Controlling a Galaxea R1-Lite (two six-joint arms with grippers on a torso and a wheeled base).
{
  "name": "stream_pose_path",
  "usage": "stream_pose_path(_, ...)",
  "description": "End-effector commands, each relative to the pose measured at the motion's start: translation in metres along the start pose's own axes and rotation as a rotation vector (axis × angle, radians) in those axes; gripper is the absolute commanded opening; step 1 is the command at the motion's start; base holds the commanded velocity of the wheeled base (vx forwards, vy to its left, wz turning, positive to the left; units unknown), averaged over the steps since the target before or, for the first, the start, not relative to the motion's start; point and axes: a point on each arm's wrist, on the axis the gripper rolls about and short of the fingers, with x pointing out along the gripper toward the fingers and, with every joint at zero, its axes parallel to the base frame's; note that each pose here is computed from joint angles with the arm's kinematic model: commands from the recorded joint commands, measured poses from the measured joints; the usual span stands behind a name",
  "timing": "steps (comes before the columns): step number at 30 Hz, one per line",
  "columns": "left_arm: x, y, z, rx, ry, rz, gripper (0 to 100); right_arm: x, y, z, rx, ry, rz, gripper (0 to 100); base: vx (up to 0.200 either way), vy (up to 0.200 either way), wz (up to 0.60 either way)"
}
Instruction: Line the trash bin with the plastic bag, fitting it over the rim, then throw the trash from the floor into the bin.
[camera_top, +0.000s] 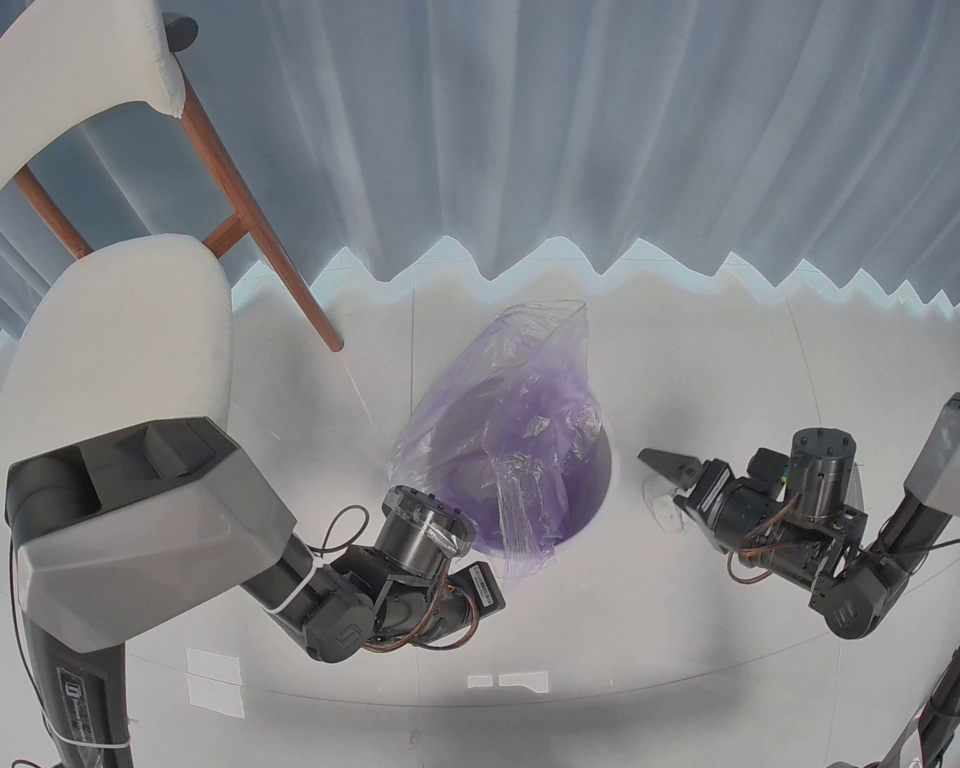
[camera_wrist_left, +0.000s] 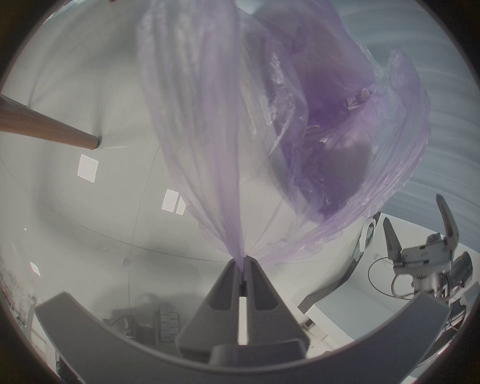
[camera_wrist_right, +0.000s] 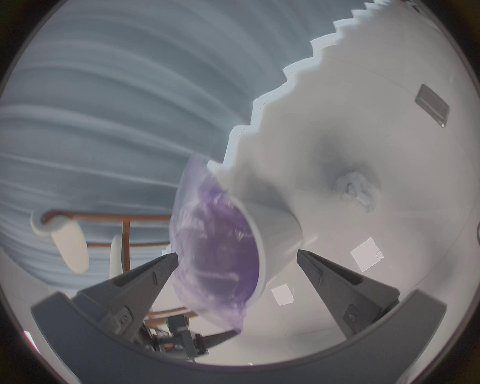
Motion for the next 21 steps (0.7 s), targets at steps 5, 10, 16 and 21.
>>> stream_pose_path(5,-0.010,-0.013,0.005,0.002,-0.071,-0.043,0,0.010,0.026,-0.052,-0.211,0.123,0.058,100,0.000,0.000,0.00)
stream_pose_path(10,-0.029,-0.032,0.004,0.020,-0.093,-0.110,0,0.032,0.020,-0.056,-0.384,0.086,0.025,100,0.000,0.000,0.00)
stream_pose_path(16,-0.031,-0.037,-0.003,0.034,-0.081,-0.121,0,0.044,0.024,-0.054,-0.501,0.031,0.041,100,0.000,0.000,0.00)
stream_pose_path(21,-0.029,-0.038,-0.010,0.045,-0.070,-0.116,0,0.053,0.024,-0.048,-0.582,-0.040,-0.007,100,0.000,0.000,0.00)
